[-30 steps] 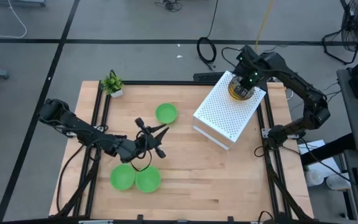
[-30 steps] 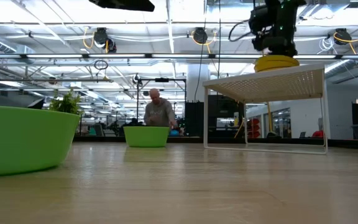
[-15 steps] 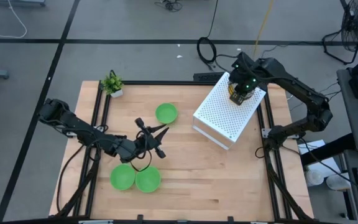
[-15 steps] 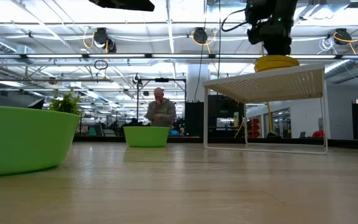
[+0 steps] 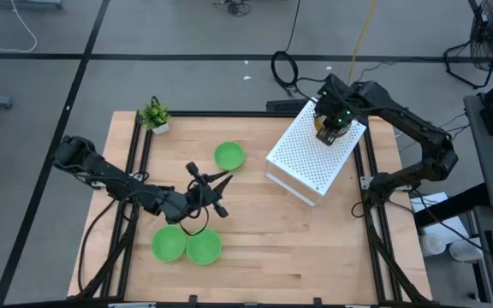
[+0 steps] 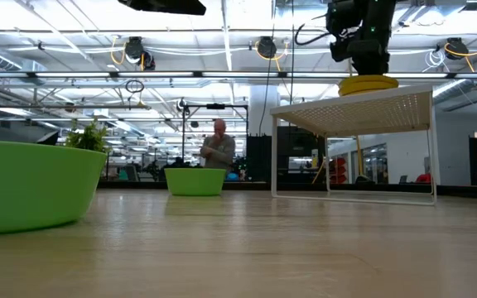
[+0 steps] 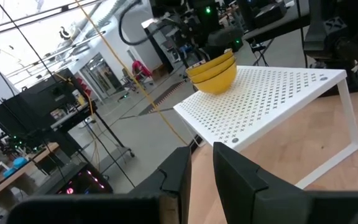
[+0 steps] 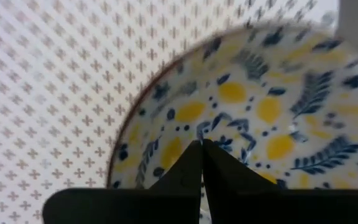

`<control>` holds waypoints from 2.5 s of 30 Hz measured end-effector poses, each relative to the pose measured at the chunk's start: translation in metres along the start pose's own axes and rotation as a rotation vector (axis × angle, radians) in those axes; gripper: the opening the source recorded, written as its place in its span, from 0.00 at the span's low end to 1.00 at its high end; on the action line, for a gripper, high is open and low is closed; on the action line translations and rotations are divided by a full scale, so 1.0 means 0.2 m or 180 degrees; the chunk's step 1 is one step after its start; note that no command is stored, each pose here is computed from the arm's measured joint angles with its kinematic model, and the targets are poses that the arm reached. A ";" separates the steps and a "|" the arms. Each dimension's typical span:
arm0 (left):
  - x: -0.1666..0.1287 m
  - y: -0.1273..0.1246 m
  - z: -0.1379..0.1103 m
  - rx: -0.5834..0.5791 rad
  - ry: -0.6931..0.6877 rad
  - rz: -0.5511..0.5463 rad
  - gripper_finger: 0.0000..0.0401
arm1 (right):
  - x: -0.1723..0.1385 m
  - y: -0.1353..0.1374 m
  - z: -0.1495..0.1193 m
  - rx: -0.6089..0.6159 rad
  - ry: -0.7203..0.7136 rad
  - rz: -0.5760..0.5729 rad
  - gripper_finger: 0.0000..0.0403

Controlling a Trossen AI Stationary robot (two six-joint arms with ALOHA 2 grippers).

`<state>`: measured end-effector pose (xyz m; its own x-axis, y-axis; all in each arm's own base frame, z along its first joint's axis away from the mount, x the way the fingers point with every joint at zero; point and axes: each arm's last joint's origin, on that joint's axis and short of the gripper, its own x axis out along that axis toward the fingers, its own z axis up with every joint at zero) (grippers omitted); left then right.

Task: Pick & Place Mini bowls
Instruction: Stack the right yellow patterned bowl on top of the other yellow patterned bowls on the shelf, then put the top green bowl on the shelf

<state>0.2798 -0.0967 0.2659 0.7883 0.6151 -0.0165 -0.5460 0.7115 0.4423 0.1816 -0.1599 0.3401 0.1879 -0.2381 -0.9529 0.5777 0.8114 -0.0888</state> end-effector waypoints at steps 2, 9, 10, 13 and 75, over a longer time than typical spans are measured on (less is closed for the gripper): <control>0.01 0.00 0.00 -0.0048 0.0007 0.0016 0.18 | -0.05 0.00 0.01 -0.0014 -0.0110 -0.0013 0.00; 0.08 0.06 -0.04 -0.0434 0.0253 0.0551 0.18 | -0.34 0.03 0.04 -0.0040 -0.0912 -0.0041 0.00; 0.09 0.06 -0.05 -0.0439 0.0282 0.0544 0.18 | -0.38 0.04 0.04 -0.0035 -0.1073 -0.0037 0.00; 0.12 0.06 -0.10 -0.0507 0.0383 0.0258 0.18 | -0.47 0.07 0.03 -0.0105 -0.1547 0.0013 0.00; 0.70 0.54 -0.78 -0.1424 0.3001 -0.0071 0.02 | 0.17 1.11 -0.27 -0.1271 -0.3839 -0.0955 0.32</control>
<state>0.2866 0.1187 0.1713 0.3632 0.4791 -0.7991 -0.7410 0.6685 0.0640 0.2725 0.0409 0.2714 0.8039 -0.5933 -0.0409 0.4861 0.6952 -0.5294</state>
